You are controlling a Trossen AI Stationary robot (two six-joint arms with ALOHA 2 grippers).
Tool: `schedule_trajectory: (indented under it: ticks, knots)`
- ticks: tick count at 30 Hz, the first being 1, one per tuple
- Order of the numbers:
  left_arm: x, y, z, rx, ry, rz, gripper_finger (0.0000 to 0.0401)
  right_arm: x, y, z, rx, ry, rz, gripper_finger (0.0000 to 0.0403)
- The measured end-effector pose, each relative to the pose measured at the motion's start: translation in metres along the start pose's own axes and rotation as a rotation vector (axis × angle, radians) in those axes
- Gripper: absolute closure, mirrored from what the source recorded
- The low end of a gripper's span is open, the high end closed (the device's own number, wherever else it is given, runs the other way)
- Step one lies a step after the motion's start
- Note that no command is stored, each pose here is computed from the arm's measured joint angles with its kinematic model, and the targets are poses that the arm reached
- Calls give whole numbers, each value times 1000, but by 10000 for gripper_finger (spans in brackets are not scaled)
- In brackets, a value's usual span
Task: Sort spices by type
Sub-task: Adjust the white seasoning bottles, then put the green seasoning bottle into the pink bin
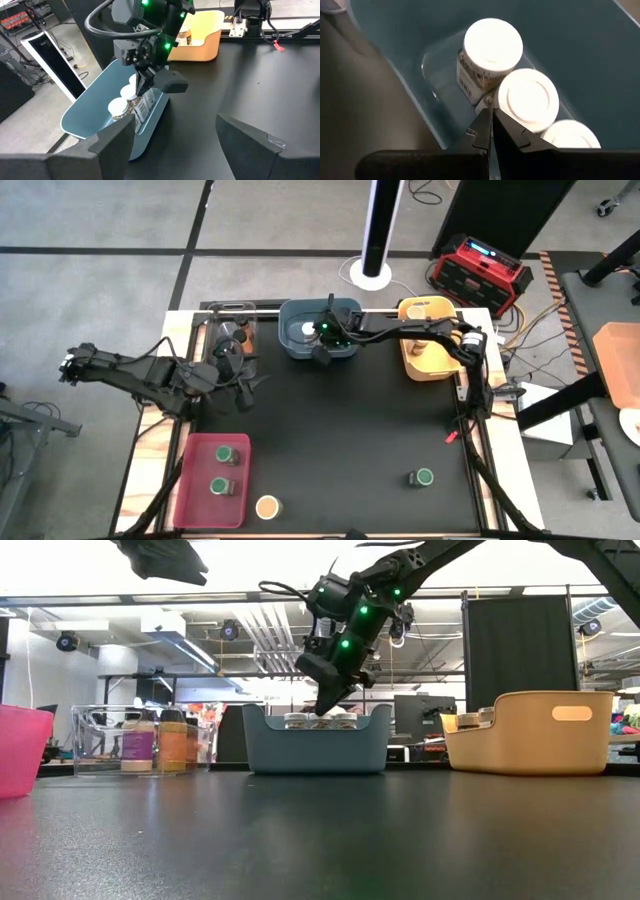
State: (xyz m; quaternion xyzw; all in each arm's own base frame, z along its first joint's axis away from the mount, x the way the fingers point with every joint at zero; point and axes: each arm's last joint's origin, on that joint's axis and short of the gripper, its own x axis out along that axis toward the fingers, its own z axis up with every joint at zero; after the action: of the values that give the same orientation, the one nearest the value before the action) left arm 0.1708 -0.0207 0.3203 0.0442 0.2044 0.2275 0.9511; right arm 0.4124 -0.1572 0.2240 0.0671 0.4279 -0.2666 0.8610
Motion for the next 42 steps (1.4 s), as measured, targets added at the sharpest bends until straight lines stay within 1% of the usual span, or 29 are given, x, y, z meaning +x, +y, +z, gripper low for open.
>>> schedule_trajectory:
  ticks: [7,12,16,21,25,29,38,42]
  knots:
    - [0,0,0,0,0,0,140,-29,2,-1,-18,45,7,394]
    - [0,0,0,-8,0,0,140,-50,2,-6,-15,110,3,394]
    - [0,0,0,-29,2,-6,140,-71,21,-11,-68,100,34,394]
    - [6,-5,-1,-43,20,-6,140,-94,51,-19,-143,-10,103,394]
    - [11,-11,-2,-52,27,-15,140,-112,73,-35,-187,-79,122,394]
    - [16,-20,-2,-43,39,-75,140,-132,90,-54,-171,-92,137,394]
    - [29,-38,-8,-35,84,-93,140,-188,122,-98,-104,25,216,394]
    - [34,-45,-8,-44,81,-98,140,-212,130,-116,-65,100,226,394]
